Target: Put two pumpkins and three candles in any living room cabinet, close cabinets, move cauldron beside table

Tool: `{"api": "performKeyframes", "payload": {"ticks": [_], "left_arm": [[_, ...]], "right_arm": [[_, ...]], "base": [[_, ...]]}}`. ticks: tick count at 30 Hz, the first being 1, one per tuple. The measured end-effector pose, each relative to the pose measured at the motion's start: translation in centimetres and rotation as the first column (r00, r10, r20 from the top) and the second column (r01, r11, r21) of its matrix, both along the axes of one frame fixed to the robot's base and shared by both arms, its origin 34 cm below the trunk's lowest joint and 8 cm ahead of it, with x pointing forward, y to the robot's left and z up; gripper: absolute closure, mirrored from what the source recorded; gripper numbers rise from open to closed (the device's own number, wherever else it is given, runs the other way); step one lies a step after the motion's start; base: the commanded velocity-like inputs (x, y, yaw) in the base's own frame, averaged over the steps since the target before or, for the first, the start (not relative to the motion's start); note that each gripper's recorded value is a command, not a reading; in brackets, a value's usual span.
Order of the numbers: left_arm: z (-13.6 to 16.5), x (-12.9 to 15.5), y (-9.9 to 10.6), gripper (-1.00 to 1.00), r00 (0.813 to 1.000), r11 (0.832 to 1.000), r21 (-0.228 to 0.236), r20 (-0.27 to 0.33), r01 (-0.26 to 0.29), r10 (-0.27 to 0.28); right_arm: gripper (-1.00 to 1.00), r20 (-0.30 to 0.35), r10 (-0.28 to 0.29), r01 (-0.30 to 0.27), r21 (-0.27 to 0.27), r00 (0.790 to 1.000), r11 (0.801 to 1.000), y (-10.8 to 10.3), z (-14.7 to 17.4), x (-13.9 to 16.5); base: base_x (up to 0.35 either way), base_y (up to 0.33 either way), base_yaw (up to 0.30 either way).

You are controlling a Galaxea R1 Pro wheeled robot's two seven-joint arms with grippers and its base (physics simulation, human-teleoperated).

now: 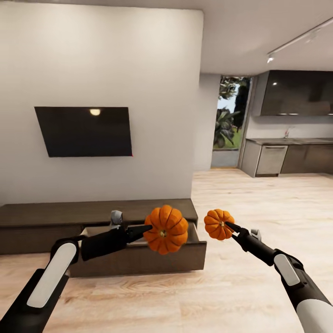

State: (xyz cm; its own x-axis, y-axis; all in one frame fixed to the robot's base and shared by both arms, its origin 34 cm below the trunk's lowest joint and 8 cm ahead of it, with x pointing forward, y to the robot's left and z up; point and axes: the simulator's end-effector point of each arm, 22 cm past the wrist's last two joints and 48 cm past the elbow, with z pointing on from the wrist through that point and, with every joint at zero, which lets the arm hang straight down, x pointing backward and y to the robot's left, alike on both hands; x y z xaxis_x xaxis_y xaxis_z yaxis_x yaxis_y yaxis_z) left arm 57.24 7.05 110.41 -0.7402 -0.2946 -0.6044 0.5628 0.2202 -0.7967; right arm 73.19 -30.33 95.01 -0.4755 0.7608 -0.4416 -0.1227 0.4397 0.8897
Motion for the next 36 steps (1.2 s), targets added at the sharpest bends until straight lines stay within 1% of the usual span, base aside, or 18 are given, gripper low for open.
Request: {"api": "performKeyframes", "payload": {"ticks": [11,21,24,27,29,30,32,33,34,36], "left_arm": [[0.1,0.0,0.0,1.0,1.0,1.0,0.0,0.001,0.0,0.0],[0.1,0.0,0.0,1.0,1.0,1.0,0.001,0.002,-0.001,0.001],[-0.1,0.1,0.1,1.0,1.0,1.0,0.014,0.004,-0.007,0.007],[-1.0,0.6,0.3,1.0,1.0,0.998,0.058,0.011,-0.028,0.027],[-1.3,0.7,0.4,1.0,0.999,0.997,0.072,0.012,-0.036,0.035],[-1.4,0.8,0.5,1.0,0.999,0.996,0.077,0.011,-0.039,0.038],[-2.1,1.3,0.8,1.0,0.998,0.992,0.109,0.005,-0.062,0.062],[-2.5,1.6,1.0,1.0,0.997,0.989,0.126,0.004,-0.076,0.076],[-2.7,2.1,1.5,1.0,0.995,0.985,0.137,0.0,-0.103,0.104],[-3.3,3.5,3.1,1.0,0.984,0.969,0.175,-0.001,-0.175,0.178]], "right_arm": [[1.0,0.0,0.001,-0.001,-0.003,1.0,1.0,0.0,0.0,0.0],[1.0,0.001,0.002,-0.002,-0.003,1.0,1.0,0.0,0.0,0.0],[1.0,0.001,0.002,-0.002,-0.004,1.0,1.0,0.0,0.0,0.0],[1.0,-0.005,0.001,-0.001,-0.012,1.0,1.0,0.0,-0.2,0.0],[1.0,-0.023,-0.009,0.008,-0.028,1.0,1.0,-0.3,-0.7,0.0],[1.0,-0.044,-0.023,0.021,-0.044,0.999,0.999,-0.6,-1.2,0.1],[1.0,-0.098,-0.05,0.041,-0.091,0.994,0.995,-1.1,-2.7,0.2],[1.0,-0.11,-0.053,0.042,-0.1,0.993,0.994,-1.1,-3.0,0.2],[1.0,-0.13,-0.053,0.038,-0.119,0.99,0.992,-0.9,-3.5,0.2],[1.0,-0.165,-0.054,0.023,-0.18,0.985,0.983,-0.5,-4.4,0.2]], "base": [[0.298,0.0,0.277],[0.321,0.0,0.046],[0.322,0.0,0.003],[0.319,-0.026,0.001],[0.296,-0.06,0.0],[0.248,-0.073,0.0],[0.203,-0.079,0.0],[0.165,-0.081,0.0],[0.142,-0.081,0.0],[0.122,-0.079,0.0]]}}
